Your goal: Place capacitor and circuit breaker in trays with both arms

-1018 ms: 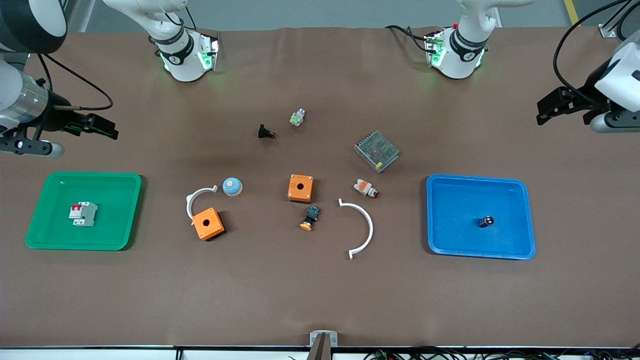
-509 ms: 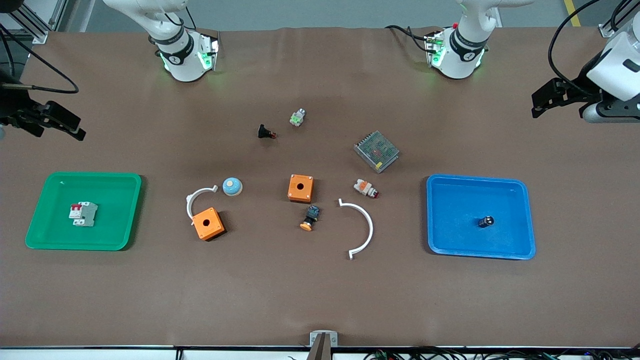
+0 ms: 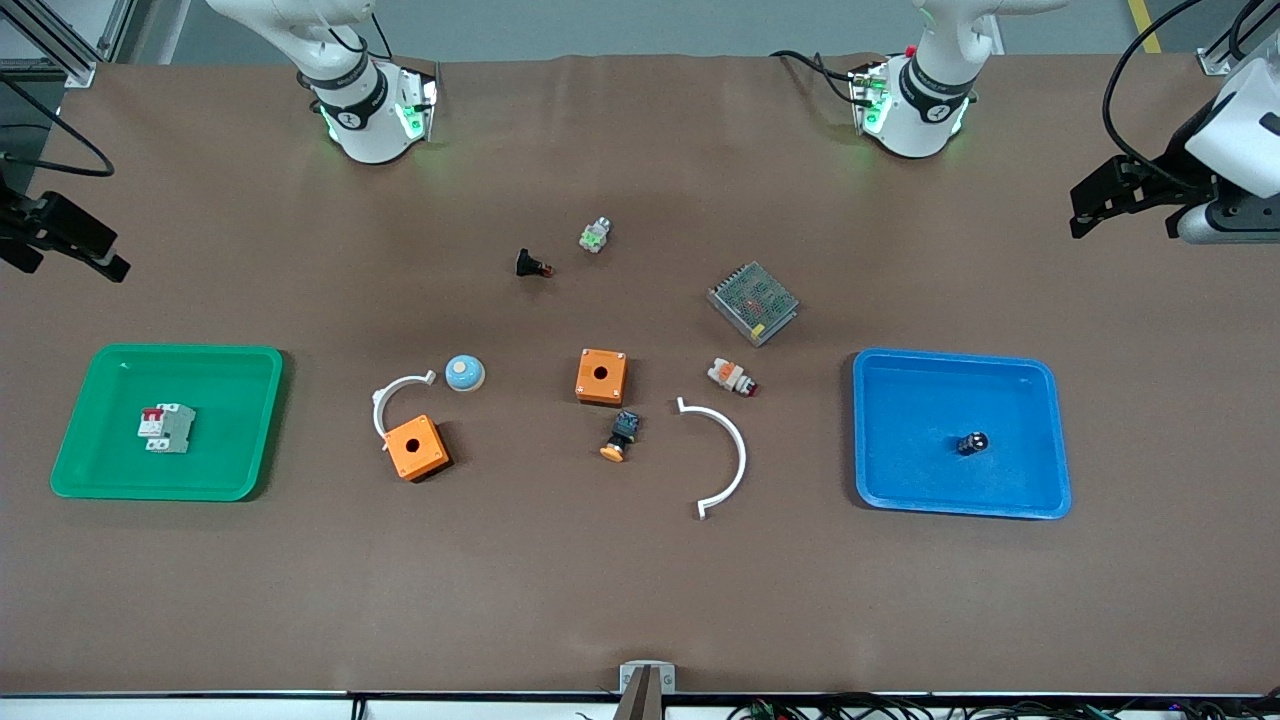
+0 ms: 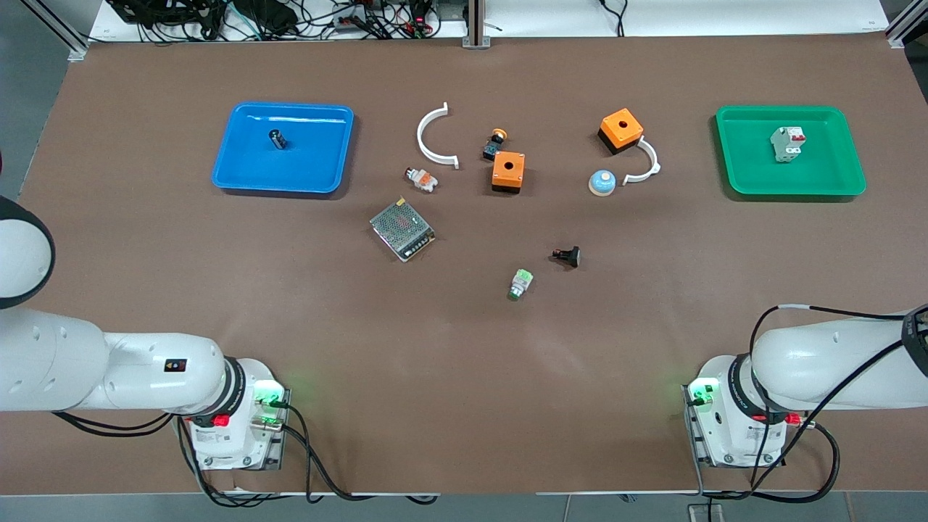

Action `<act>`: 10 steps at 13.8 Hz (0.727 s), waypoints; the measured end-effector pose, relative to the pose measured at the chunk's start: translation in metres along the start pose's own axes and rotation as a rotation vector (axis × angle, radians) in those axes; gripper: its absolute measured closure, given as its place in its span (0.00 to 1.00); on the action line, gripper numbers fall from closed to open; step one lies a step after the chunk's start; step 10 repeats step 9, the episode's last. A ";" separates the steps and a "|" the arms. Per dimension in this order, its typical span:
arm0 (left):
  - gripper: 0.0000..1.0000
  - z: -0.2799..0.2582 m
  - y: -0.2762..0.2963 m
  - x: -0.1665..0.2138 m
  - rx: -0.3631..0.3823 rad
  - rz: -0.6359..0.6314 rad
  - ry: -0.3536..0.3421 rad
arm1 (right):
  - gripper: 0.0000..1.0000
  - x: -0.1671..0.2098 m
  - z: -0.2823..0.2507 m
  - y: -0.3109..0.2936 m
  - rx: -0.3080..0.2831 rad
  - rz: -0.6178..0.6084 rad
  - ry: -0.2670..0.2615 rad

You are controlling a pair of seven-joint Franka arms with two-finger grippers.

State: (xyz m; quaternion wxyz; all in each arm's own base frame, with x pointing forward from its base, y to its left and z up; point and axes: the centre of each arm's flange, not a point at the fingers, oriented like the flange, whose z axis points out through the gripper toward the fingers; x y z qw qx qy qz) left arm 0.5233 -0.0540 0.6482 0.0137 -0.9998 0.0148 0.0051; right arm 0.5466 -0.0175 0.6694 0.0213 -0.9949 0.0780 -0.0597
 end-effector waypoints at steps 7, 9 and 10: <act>0.00 0.003 0.002 0.002 0.000 0.003 -0.006 | 0.00 0.000 0.001 0.000 0.000 0.001 -0.001; 0.00 0.004 0.003 0.002 0.000 0.006 -0.007 | 0.00 0.000 0.001 0.000 0.000 0.001 -0.001; 0.00 0.004 0.003 0.002 0.000 0.006 -0.007 | 0.00 0.000 0.001 0.000 0.000 0.001 -0.001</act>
